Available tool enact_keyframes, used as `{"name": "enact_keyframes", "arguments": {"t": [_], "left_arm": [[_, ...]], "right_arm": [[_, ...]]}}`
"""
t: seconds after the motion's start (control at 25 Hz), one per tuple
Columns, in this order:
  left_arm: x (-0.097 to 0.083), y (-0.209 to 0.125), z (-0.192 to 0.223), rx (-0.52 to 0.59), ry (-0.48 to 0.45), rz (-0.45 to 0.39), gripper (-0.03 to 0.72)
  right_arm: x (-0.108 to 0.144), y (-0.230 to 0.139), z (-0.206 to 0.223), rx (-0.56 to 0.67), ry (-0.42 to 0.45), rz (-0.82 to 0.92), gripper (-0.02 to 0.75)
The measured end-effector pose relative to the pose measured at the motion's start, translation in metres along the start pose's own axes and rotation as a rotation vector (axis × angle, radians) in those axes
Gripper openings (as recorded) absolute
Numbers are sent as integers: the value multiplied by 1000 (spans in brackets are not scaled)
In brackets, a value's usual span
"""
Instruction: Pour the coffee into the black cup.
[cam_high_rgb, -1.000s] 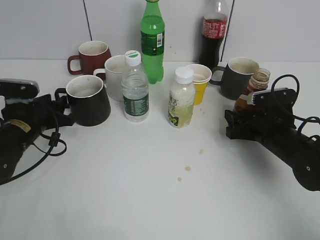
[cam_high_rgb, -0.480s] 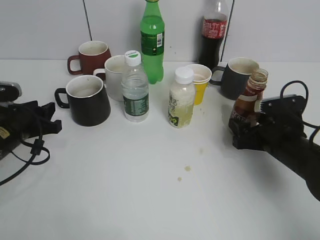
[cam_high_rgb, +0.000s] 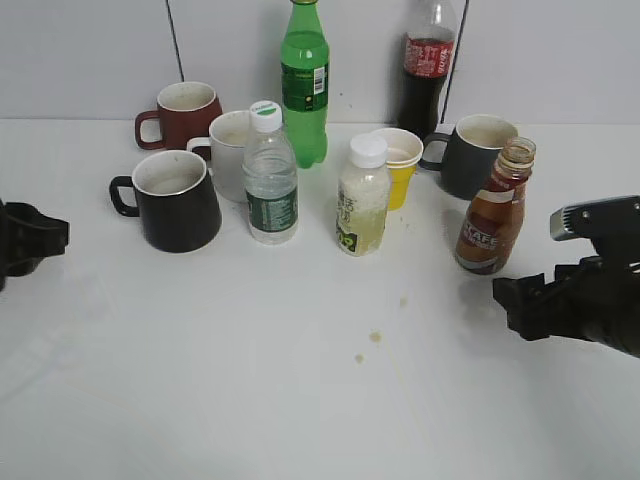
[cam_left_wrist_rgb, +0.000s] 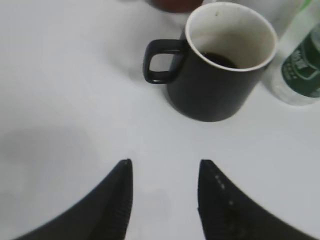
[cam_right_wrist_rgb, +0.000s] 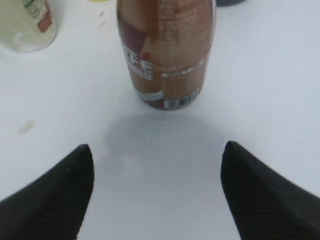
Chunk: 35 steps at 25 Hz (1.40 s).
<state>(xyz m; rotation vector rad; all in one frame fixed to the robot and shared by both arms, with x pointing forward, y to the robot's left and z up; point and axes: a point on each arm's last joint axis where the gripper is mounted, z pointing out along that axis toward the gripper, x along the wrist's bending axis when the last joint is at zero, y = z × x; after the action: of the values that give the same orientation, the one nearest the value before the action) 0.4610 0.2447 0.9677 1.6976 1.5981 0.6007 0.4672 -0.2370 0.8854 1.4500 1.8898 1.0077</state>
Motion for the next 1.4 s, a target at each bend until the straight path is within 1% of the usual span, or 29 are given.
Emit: {"name": "enact_keyframes", "arguments": {"t": [0.08,0.16,0.2,0.24,0.32,0.36,0.4,0.44,0.48,0.56,0.64,0.8,0.92,1.04,1.12,1.24,1.32,1.4], "left_arm": [[-5,12,-25,23,-28,9,332],[-9,21,-51,79,-50,29,332],[-11,28,-65,82,-56,47,332],[-12,31,-80,101,-59,67,332],[-12,34,-107,138,-57,99,332],[-12,35,-121,130,-57,109,332],[-11,32,-134,123,-57,118,332],[-10,29,-149,99,-59,124,332],[-10,25,-160,91,-61,129,332],[-8,17,-177,89,-60,137,332],[-6,7,-194,85,-63,142,332],[-2,-11,-220,51,-69,149,332],[1,-29,-227,31,-72,152,332],[5,-50,-221,40,-69,153,332],[7,-55,-223,11,-69,155,332],[7,-57,-220,-41,-70,154,332],[8,-58,-218,-44,-68,155,332],[8,-57,-218,-47,-67,155,332]], "right_arm": [[2,8,-13,31,23,12,596],[3,14,-29,89,24,24,594],[4,24,-34,52,29,14,594],[1,22,-44,170,-1,26,594],[0,44,-66,151,-29,37,594],[-2,50,-76,169,-45,36,594],[-3,56,-89,191,-65,37,594],[-3,72,-103,122,-68,38,594],[-5,75,-119,183,-94,43,594],[-5,83,-151,191,-108,32,594],[-3,83,-183,208,-89,25,594],[5,60,-228,258,-13,-7,594],[8,40,-261,214,18,-34,594],[9,25,-286,107,18,-45,594],[10,14,-300,4,19,-49,594],[10,2,-303,-75,21,-51,592],[10,1,-305,-124,20,-53,592],[10,1,-304,-137,20,-52,592]]}}
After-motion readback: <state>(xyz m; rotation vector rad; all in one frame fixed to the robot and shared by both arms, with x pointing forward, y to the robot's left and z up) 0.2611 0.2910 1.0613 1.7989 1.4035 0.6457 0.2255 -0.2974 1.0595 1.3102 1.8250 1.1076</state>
